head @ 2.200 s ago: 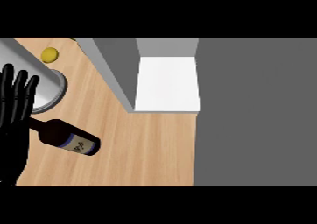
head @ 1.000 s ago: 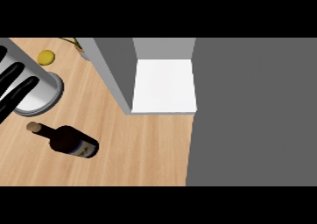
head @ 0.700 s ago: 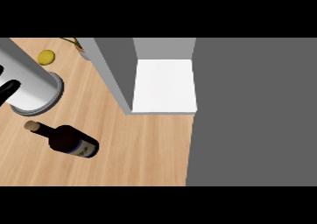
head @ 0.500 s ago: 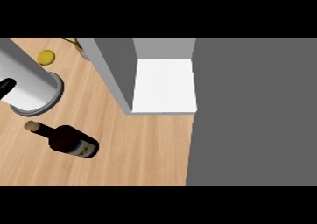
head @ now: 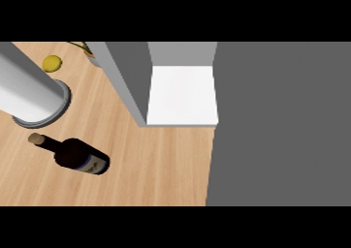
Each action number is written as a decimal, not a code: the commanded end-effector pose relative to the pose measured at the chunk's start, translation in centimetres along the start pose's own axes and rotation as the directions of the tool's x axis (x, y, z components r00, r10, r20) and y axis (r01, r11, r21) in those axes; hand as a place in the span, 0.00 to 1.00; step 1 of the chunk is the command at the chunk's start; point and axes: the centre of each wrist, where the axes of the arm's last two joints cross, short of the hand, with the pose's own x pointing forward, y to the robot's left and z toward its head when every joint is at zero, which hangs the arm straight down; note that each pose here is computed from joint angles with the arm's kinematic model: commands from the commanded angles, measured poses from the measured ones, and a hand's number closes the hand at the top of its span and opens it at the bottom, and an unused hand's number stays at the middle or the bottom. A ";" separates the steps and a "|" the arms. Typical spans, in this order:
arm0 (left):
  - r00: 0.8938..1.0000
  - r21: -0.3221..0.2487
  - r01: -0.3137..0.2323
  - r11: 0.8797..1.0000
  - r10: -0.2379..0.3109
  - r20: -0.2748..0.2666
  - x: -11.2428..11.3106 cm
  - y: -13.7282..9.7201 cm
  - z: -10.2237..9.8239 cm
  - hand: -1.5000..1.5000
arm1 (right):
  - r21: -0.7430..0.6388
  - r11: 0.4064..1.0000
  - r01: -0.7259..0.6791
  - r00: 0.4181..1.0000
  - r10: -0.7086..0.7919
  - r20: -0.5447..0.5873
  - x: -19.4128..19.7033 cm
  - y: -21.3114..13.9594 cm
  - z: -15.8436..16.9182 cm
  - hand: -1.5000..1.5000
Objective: Pick up the wine, place it into the cabinet and close the cabinet
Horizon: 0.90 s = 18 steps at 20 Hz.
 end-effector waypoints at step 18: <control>0.992 0.125 0.117 0.985 -0.122 0.037 2.2 6.3 2.4 0.00 | 0.021 1.000 -0.005 0.996 0.003 0.089 4.9 0.2 2.7 0.00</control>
